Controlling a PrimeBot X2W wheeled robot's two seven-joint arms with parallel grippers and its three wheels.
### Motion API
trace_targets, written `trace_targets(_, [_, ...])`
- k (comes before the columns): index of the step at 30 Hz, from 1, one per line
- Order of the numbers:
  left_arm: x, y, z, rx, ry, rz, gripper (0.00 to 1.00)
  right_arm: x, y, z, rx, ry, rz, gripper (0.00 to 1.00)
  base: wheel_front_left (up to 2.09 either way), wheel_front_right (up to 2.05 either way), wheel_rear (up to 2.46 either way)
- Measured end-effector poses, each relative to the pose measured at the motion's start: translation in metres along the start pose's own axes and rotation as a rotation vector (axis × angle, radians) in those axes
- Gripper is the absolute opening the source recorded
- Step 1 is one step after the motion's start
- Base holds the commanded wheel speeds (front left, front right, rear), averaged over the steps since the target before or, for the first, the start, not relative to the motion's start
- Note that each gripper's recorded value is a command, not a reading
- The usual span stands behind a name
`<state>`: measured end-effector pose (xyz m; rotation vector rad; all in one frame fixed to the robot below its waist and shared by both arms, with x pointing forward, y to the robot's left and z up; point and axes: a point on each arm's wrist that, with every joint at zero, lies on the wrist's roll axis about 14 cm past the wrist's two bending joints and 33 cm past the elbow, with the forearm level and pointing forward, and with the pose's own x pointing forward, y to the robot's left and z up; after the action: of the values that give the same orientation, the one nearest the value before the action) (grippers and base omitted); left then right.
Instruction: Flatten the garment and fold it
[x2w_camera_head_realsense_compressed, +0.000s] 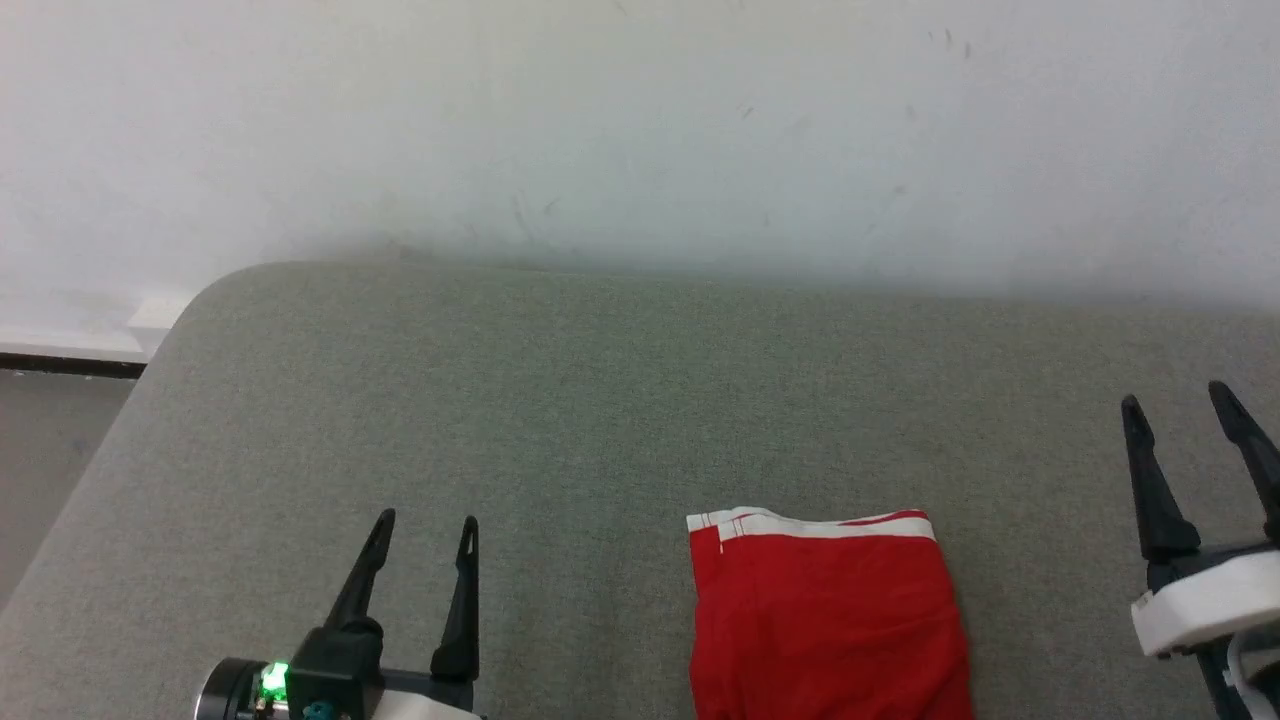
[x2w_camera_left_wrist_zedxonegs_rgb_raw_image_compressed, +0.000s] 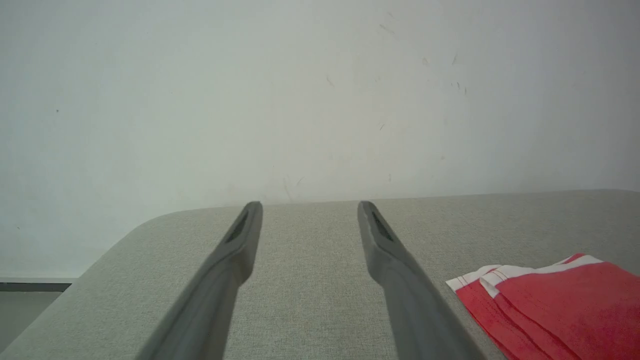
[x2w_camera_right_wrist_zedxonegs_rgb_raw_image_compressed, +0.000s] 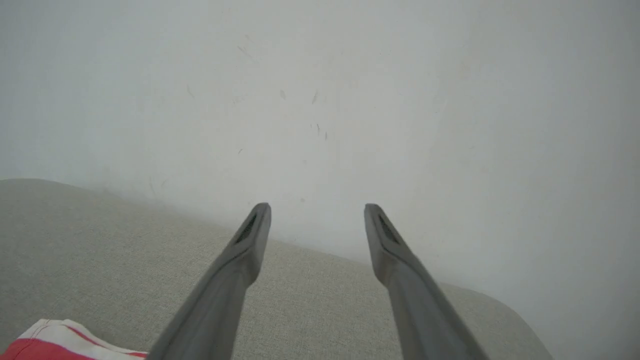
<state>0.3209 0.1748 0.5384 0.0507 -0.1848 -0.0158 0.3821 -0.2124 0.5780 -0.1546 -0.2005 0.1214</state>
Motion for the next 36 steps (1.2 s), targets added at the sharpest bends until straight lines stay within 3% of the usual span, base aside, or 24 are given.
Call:
trace_targets(10, [0.005, -0.012, -0.009, -0.033, 0.028, -0.028, 1.0, -0.037, 0.023, -0.01, 0.098, -0.016, -0.054, 1.0, 0.0, 0.0, 0.0])
trace_targets(23, [0.005, -0.01, -0.01, -0.037, 0.033, -0.026, 1.0, -0.041, 0.037, -0.018, 0.131, 0.011, -0.037, 1.0, 0.0, 0.0, 0.0])
trace_targets(30, [0.007, -0.01, -0.017, -0.042, 0.053, -0.024, 1.0, -0.039, 0.059, -0.058, 0.228, 0.279, 0.087, 1.0, 0.0, 0.0, 0.0])
trace_targets(36, [0.012, -0.008, -0.023, -0.048, 0.072, -0.015, 1.0, -0.043, 0.083, -0.103, 0.368, 0.601, 0.215, 1.0, 0.0, 0.0, 0.0])
